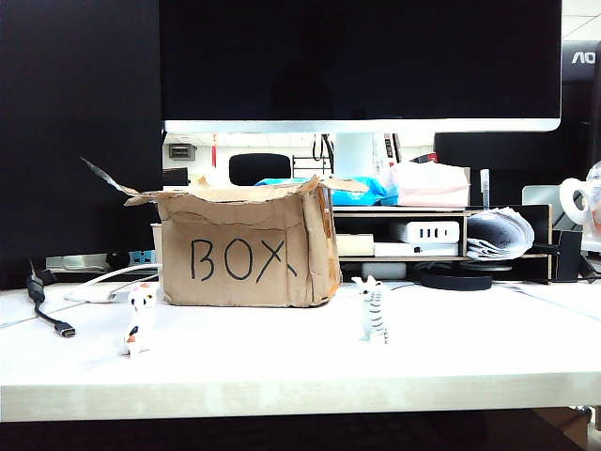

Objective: Put the doll that is least similar in size compared to the others into the paper box.

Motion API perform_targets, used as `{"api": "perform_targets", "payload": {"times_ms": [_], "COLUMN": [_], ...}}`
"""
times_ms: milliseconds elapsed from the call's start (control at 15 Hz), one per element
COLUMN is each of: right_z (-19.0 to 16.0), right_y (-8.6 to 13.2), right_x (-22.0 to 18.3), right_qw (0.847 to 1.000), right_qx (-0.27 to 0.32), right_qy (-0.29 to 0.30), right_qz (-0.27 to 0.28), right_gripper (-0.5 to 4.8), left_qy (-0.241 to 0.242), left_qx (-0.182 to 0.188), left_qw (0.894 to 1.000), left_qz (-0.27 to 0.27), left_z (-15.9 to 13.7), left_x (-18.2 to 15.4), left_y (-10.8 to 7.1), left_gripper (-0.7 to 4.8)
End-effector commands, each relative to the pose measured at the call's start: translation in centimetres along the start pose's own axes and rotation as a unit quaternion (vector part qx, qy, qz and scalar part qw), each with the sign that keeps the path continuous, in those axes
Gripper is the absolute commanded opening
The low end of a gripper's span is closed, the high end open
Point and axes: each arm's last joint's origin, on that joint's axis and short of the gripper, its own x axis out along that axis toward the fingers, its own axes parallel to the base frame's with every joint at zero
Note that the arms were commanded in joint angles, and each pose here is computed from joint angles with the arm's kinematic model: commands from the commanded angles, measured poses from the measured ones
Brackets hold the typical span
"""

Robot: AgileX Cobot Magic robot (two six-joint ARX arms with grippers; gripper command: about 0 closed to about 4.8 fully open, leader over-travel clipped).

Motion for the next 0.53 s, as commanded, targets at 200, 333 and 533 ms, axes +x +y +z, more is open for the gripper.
{"api": "perform_targets", "payload": {"times_ms": [200,333,533], "right_z": [-3.0,-4.6,-7.4], "right_y": [-0.6,-0.8,-0.5], "right_x": [4.3,5.3,6.4], "right_qw": [0.991,0.988,0.99], "right_qx": [0.014,0.014,0.011], "right_qy": [-0.129,-0.151,-0.126], "right_qz": [0.003,-0.007,0.06], "right_gripper": [-0.01,-0.01,-0.01], "left_qy": [-0.007,-0.007,-0.007], "left_qx": [0.002,0.002,0.002], "left_qw": [1.0,1.0,1.0], "left_qz": [0.0,0.0,0.0], "left_z": [0.2,0.2,0.2], "left_x": [0.0,0.0,0.0], "left_y": [0.0,0.0,0.0], "left_gripper": [-0.05,-0.05,-0.05]}}
